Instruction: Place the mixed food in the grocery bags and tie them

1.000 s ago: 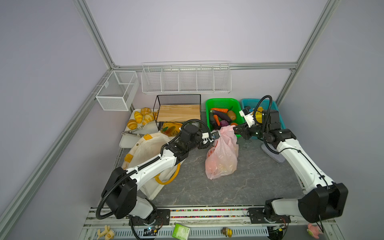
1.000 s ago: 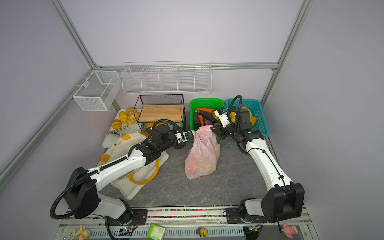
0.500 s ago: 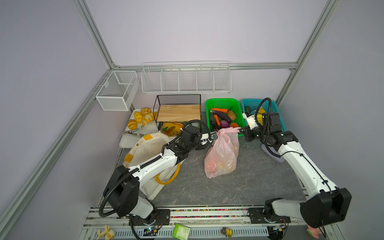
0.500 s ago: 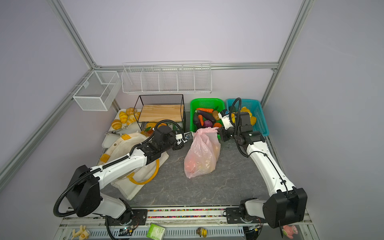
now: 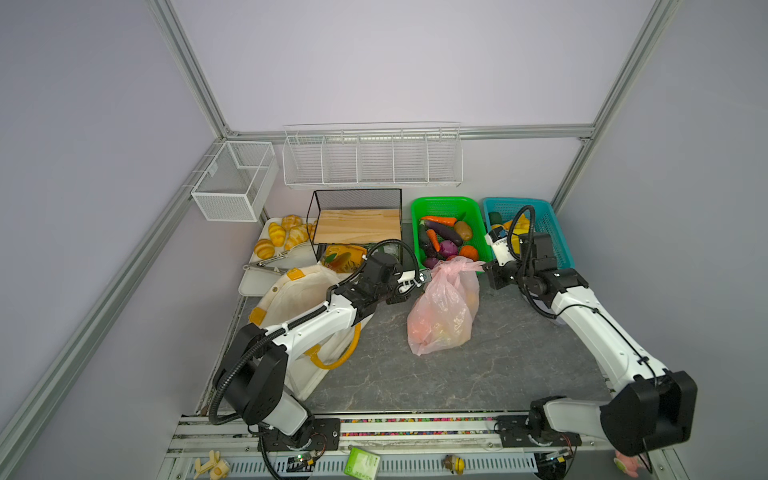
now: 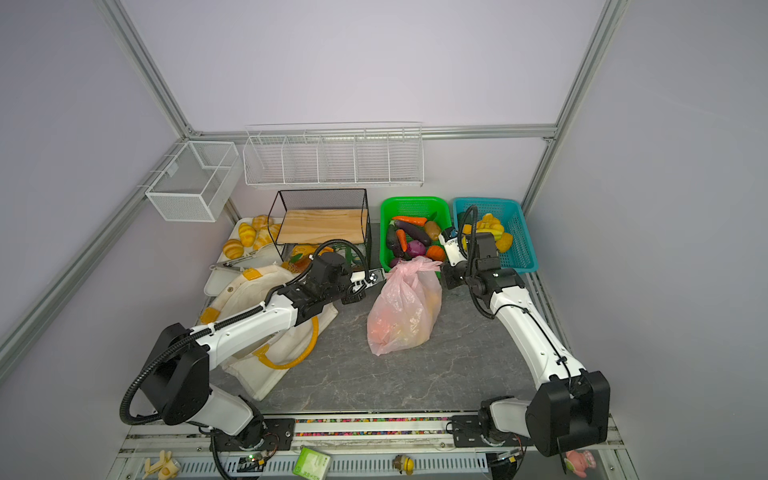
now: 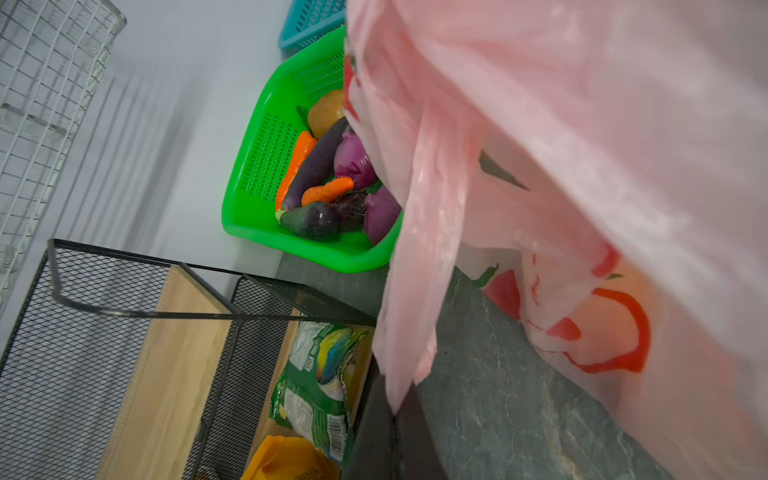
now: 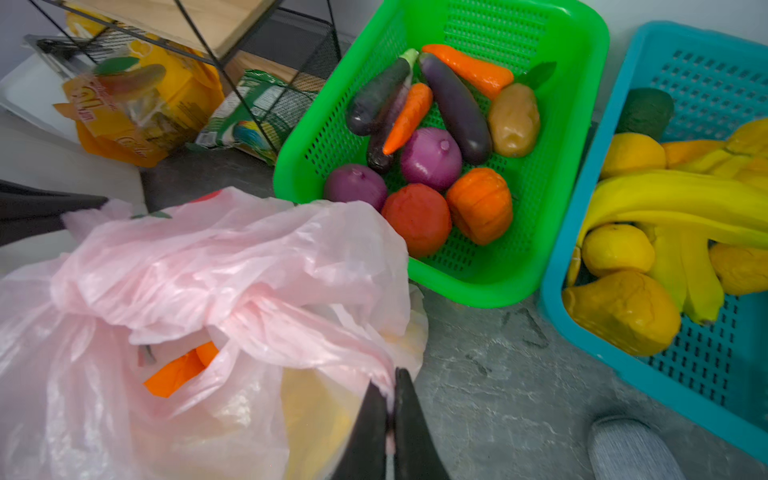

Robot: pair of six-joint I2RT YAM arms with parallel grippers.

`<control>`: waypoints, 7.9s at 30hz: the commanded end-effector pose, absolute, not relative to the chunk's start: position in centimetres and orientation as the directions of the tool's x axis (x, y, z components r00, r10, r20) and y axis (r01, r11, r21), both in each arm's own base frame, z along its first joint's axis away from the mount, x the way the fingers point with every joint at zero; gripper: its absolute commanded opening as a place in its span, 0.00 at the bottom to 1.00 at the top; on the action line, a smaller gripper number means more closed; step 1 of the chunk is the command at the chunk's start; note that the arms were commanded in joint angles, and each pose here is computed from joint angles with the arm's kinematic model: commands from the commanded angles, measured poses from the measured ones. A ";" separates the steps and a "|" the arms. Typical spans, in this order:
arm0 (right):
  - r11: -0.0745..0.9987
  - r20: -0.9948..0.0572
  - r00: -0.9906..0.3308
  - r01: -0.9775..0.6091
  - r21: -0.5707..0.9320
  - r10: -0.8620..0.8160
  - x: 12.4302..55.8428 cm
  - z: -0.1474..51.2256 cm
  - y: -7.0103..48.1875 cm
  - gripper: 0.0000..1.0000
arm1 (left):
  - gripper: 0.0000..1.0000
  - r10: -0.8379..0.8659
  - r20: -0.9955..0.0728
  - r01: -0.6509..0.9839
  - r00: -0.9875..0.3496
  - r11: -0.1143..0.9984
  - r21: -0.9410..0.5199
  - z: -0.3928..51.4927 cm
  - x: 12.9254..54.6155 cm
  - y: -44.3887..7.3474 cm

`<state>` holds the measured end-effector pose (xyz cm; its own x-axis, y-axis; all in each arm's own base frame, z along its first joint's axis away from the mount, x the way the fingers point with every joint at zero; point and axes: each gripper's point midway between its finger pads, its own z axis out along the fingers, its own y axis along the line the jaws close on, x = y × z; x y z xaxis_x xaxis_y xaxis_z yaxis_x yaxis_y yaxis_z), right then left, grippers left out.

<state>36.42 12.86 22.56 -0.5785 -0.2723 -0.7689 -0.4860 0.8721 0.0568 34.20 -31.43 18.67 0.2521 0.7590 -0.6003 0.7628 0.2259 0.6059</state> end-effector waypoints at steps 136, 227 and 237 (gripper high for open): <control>0.871 -0.799 -0.586 -0.454 0.187 -0.134 31.2 20.6 15.8 0.90 | 0.00 0.184 -0.737 0.505 -0.651 0.830 -0.238 25.3 29.0 -31.1; 0.437 -0.974 -0.217 -0.884 0.166 -0.070 23.2 50.4 31.4 0.07 | 0.69 -0.175 -0.661 0.143 -0.730 0.906 -0.398 23.0 25.8 -11.4; 0.169 -0.876 -0.479 -0.869 0.465 -0.053 21.5 45.7 36.9 0.07 | 0.40 -0.209 -0.654 0.090 -0.727 0.915 -0.393 21.4 26.8 -10.8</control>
<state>22.78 35.26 44.87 -0.4217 -0.1026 -0.9009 -0.8738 0.3114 0.3735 26.58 -10.88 21.71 -0.7300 -0.1898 -0.6566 0.1019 0.9197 -0.3792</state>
